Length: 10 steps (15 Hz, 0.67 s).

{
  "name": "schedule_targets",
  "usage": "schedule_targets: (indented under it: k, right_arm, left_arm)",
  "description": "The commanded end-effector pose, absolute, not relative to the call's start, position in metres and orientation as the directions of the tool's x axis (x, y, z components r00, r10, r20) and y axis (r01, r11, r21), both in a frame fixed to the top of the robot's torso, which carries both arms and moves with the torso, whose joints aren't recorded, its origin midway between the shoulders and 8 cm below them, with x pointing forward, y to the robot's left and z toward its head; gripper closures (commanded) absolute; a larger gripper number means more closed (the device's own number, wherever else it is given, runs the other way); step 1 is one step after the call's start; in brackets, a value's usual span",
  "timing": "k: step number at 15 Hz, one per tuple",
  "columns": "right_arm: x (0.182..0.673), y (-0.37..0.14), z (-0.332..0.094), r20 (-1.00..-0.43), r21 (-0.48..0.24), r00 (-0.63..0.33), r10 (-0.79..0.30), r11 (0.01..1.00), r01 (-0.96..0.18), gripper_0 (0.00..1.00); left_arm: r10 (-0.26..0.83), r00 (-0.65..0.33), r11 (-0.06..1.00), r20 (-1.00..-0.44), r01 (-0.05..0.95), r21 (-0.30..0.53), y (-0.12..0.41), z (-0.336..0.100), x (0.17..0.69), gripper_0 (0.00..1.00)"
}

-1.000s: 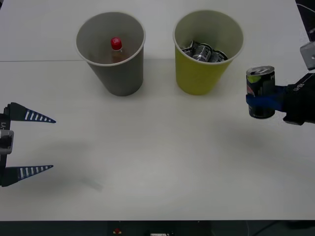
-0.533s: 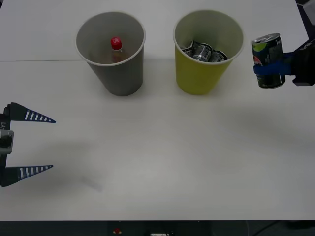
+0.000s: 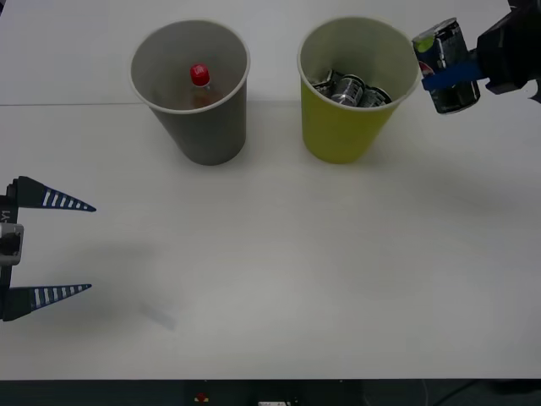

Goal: Put the can into the green bin and the plastic bottle into the gray bin

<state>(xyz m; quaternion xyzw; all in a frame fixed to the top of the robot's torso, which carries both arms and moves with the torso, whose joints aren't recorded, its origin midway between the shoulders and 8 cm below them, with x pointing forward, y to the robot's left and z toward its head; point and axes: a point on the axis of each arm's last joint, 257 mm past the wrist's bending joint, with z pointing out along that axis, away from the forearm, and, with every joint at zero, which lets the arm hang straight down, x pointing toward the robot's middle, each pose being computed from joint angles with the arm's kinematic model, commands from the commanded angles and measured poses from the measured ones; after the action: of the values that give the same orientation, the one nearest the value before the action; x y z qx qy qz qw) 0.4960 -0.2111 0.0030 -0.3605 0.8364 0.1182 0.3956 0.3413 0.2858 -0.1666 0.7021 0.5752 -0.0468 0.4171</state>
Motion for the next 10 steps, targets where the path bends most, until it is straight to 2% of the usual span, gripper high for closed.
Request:
schedule_targets:
  k: [1,3,10]
  right_arm:
    - [0.515,-0.2,0.006,-0.728,-0.077,-0.45,-0.517,0.714,-0.696,1.0]
    - [0.531,-0.189,0.009,-0.726,-0.058,-0.467,-0.505,0.721,-0.69,1.0]
    - [0.576,-0.158,0.008,-0.708,-0.088,-0.485,-0.514,0.745,-0.661,1.0]
  left_arm:
    - [0.769,0.334,0.01,-0.546,0.847,0.532,0.286,-0.167,0.341,0.0]
    - [0.769,0.334,0.01,-0.546,0.847,0.532,0.286,-0.167,0.341,0.0]
    - [0.769,0.334,0.01,-0.546,0.847,0.532,0.286,-0.167,0.341,0.0]
